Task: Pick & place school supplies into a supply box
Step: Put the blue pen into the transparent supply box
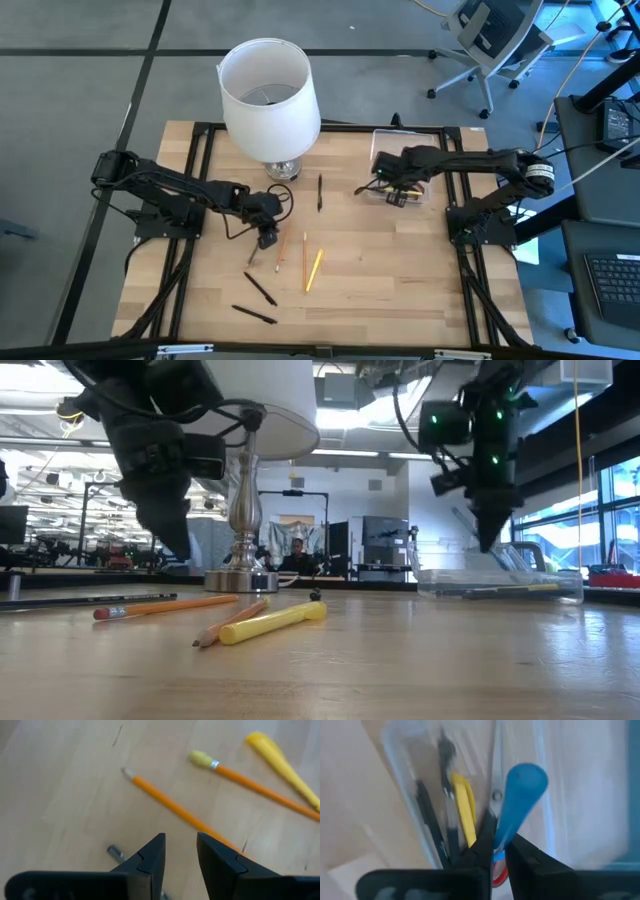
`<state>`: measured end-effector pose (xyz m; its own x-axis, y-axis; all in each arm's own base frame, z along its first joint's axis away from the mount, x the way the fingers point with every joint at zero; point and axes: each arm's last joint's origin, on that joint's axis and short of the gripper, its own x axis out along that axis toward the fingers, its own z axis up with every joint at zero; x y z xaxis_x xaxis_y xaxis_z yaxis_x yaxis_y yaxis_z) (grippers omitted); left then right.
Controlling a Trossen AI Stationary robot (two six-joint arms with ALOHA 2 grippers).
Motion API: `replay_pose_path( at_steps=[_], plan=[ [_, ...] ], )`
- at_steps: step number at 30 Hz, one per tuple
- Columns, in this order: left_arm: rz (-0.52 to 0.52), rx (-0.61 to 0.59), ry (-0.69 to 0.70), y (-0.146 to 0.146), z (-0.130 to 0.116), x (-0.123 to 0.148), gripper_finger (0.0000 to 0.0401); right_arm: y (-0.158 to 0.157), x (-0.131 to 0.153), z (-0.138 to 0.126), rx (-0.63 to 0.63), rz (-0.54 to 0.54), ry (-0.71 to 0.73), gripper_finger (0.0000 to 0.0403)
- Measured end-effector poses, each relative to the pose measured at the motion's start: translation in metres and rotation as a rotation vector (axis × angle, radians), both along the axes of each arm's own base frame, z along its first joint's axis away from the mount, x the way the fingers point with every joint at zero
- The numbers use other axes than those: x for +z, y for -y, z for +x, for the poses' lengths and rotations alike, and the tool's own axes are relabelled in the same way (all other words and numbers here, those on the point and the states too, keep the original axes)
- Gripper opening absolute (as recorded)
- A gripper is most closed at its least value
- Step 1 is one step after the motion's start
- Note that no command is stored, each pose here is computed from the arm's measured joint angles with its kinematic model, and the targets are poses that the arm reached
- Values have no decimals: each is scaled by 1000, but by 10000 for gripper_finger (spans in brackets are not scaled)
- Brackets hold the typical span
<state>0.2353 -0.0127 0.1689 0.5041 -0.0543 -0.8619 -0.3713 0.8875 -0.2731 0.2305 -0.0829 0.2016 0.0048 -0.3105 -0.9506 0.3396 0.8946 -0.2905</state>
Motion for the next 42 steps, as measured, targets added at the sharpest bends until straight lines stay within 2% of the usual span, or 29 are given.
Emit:
replay_pose_path(
  at_steps=[4, 12, 25, 30, 38, 42],
  plan=[
    [-14, 49, -56, 0, -5, -3, 104, 6, -14, -12, -40, 11, -46, 42],
    [6, 146, -137, -2, -12, -6, 104, 9, -31, -20, -60, 5, -40, 44],
    [-57, 285, -177, -3, -20, -17, 102, 11, -33, -11, -51, 1, 62, 52],
    [-59, 297, -193, -3, -23, -21, 100, 11, -33, -10, -27, -2, 61, 53],
    [-59, 260, -141, -2, -19, -19, 100, 11, -33, -10, -6, -2, 53, 54],
    [-10, 70, -116, 5, -17, -18, 100, 11, -33, -10, -6, -2, 53, 73]
  ],
)
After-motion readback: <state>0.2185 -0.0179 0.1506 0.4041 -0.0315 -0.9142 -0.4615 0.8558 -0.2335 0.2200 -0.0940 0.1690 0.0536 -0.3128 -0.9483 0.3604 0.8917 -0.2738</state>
